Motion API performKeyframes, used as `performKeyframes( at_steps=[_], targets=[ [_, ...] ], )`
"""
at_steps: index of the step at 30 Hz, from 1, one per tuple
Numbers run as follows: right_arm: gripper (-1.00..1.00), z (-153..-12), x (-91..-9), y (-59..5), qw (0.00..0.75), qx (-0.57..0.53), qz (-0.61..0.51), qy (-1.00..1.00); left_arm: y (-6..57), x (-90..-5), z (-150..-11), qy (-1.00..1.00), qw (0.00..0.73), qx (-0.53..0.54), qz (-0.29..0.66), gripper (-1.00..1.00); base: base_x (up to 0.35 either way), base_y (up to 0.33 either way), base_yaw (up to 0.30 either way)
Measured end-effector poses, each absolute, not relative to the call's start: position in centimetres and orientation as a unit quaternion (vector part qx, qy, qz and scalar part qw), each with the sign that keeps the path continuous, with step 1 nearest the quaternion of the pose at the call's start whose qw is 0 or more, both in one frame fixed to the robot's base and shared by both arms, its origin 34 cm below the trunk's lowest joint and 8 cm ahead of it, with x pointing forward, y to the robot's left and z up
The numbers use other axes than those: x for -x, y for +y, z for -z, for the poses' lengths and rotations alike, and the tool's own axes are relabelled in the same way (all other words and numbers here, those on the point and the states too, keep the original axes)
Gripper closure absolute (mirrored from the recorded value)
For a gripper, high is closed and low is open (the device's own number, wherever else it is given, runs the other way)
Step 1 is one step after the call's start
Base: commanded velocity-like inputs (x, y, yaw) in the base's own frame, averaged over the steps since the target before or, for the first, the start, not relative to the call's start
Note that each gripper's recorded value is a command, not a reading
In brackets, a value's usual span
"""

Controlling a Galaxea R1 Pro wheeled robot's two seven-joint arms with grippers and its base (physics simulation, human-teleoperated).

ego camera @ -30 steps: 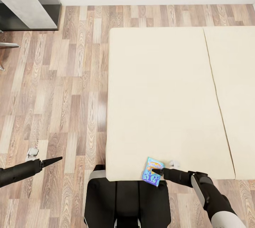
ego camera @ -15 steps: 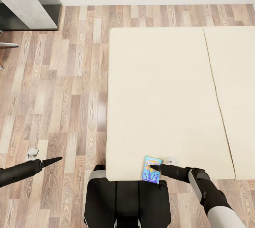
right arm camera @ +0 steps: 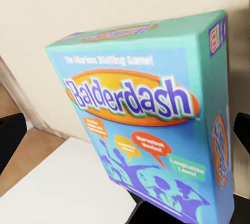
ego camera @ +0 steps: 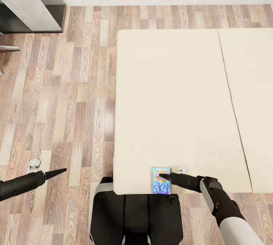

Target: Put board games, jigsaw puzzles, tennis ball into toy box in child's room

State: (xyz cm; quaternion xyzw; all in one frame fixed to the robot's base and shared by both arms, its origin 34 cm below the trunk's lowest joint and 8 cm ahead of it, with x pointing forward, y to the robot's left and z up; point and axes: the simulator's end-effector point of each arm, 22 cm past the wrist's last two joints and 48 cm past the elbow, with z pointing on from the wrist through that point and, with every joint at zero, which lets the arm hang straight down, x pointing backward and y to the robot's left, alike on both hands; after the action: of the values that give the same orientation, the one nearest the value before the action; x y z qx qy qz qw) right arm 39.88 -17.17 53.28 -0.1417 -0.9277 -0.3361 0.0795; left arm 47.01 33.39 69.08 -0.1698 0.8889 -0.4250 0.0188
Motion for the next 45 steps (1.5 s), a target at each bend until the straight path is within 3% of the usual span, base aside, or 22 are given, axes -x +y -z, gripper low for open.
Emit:
performKeyframes(
  at_steps=[45],
  targets=[
    [-1.0,-53.2,-37.7,-14.0,0.114,0.12,0.348,-0.923,33.4,-47.0,-69.1,0.889,0.019,0.17,0.425,-1.0,0.0,0.0,0.0]
  ],
)
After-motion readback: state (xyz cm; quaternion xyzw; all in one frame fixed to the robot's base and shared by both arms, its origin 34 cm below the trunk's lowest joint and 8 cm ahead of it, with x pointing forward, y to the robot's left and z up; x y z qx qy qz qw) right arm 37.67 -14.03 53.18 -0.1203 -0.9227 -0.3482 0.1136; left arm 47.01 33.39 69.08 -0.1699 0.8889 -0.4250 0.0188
